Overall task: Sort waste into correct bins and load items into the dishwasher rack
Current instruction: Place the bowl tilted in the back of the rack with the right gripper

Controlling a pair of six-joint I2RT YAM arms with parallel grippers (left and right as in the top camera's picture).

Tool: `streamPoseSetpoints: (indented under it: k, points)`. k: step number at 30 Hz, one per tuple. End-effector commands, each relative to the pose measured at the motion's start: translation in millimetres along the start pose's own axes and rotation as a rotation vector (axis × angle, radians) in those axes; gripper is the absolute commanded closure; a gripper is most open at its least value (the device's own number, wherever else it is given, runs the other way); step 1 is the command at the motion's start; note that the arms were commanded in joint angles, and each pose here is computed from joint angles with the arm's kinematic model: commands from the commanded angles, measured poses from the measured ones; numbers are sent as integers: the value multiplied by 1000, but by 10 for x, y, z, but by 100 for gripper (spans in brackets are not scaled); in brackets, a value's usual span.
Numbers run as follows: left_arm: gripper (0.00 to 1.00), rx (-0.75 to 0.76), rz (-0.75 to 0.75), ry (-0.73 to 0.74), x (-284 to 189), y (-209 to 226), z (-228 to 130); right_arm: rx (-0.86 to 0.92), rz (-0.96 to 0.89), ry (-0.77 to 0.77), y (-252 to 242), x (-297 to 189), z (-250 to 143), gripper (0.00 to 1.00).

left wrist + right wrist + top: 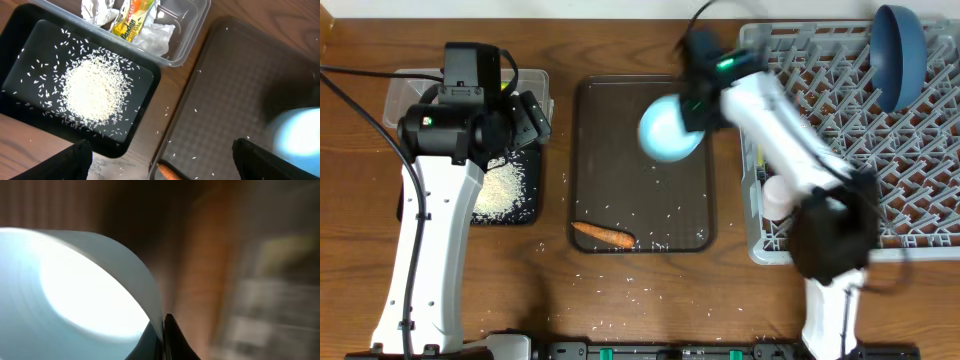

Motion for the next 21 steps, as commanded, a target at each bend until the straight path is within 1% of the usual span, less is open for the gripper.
streamPoseSetpoints:
  k: [1, 4, 5, 8, 12, 16, 21]
  points:
    - [8, -2, 10, 0, 7, 19, 10, 183, -220, -415, -623, -1121, 420, 99]
    - [7, -2, 10, 0, 7, 19, 10, 315, -450, -609, -1056, -1537, 504, 99]
    - [7, -2, 10, 0, 7, 19, 10, 341, -534, -652, -1178, -1624, 514, 99]
    - [6, -2, 11, 0, 7, 19, 10, 375, -730, -713, -1410, -1728, 523, 99]
    - [6, -2, 11, 0, 7, 19, 10, 349, -886, -720, -1509, -1648, 571, 99]
    - [5, -2, 10, 0, 7, 19, 10, 237, -991, -670, -1490, -1454, 664, 99]
    - [5, -2, 10, 0, 7, 19, 10, 109, -1132, -593, -1453, -1086, 761, 99]
Point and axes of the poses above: each gripper's point midway between its finger pads, its own x axis out along the fingers, its own y axis along the line the jaws close on, z = x × y, the point moved 7 cm from there along -x, back along the fingers, and after that the axes turned 13 degrees about x, right-handed, at the moved point
